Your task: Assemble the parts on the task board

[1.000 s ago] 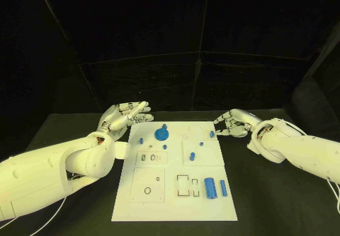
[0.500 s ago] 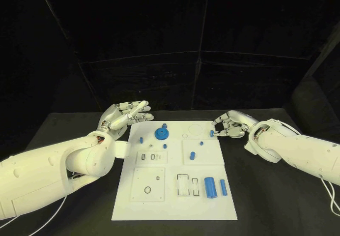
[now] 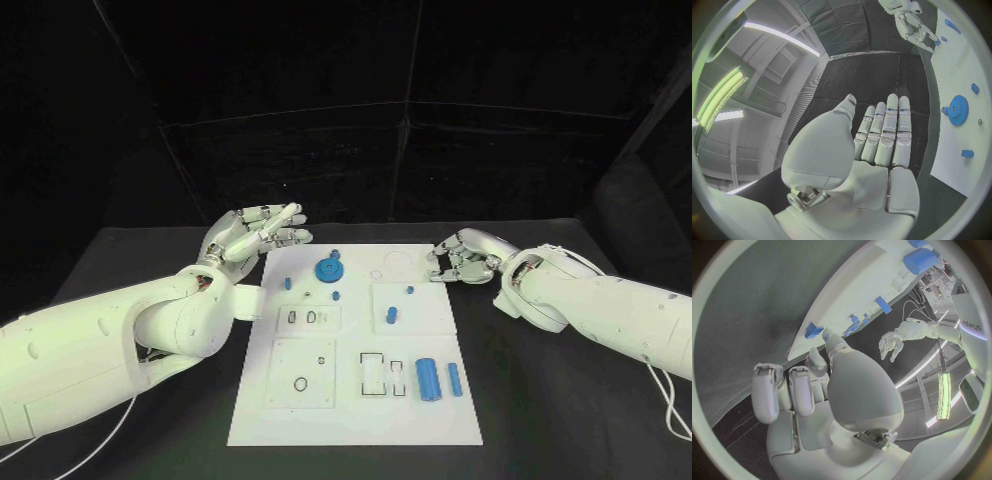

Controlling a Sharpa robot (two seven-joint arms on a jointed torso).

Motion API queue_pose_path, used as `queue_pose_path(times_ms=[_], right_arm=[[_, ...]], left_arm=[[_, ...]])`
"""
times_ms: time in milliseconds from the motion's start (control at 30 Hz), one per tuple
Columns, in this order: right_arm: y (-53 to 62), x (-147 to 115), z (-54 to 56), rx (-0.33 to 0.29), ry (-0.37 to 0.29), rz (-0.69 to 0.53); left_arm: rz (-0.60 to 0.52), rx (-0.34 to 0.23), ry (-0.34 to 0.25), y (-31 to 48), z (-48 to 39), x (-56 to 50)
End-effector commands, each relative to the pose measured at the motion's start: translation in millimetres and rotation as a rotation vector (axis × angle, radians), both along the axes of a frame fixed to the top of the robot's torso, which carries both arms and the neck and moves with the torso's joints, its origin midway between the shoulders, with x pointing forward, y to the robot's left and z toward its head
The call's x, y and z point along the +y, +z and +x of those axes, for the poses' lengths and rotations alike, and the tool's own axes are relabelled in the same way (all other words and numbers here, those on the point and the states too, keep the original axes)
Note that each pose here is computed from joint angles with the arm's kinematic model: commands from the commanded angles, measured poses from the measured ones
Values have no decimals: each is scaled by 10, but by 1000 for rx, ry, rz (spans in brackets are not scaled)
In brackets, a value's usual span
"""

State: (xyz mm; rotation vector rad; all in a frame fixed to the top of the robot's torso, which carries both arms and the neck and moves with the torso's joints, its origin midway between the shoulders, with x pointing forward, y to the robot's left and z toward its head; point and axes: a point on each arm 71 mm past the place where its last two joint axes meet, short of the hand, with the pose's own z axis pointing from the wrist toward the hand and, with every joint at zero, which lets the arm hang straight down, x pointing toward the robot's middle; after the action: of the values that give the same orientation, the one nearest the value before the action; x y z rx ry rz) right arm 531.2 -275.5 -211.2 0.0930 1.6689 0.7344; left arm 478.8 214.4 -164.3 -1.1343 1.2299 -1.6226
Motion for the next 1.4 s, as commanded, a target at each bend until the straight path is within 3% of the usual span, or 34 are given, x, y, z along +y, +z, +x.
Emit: queue_pose_path(times_ms=[33,400,967,1400], right_arm=[[-6,13,-4,16,10,4],[-12,11,-1,13,1,0],[71,-38,-50,-57,-26,34],[80,-233,-130,-26,-44,-13]], left_arm=[[-4,-9,-12,14,-2,-11],[-2,-9,-10,12,2,-6],[-2,-7,-11,8,3,-5],[-2,-6,-10,5,1,1]])
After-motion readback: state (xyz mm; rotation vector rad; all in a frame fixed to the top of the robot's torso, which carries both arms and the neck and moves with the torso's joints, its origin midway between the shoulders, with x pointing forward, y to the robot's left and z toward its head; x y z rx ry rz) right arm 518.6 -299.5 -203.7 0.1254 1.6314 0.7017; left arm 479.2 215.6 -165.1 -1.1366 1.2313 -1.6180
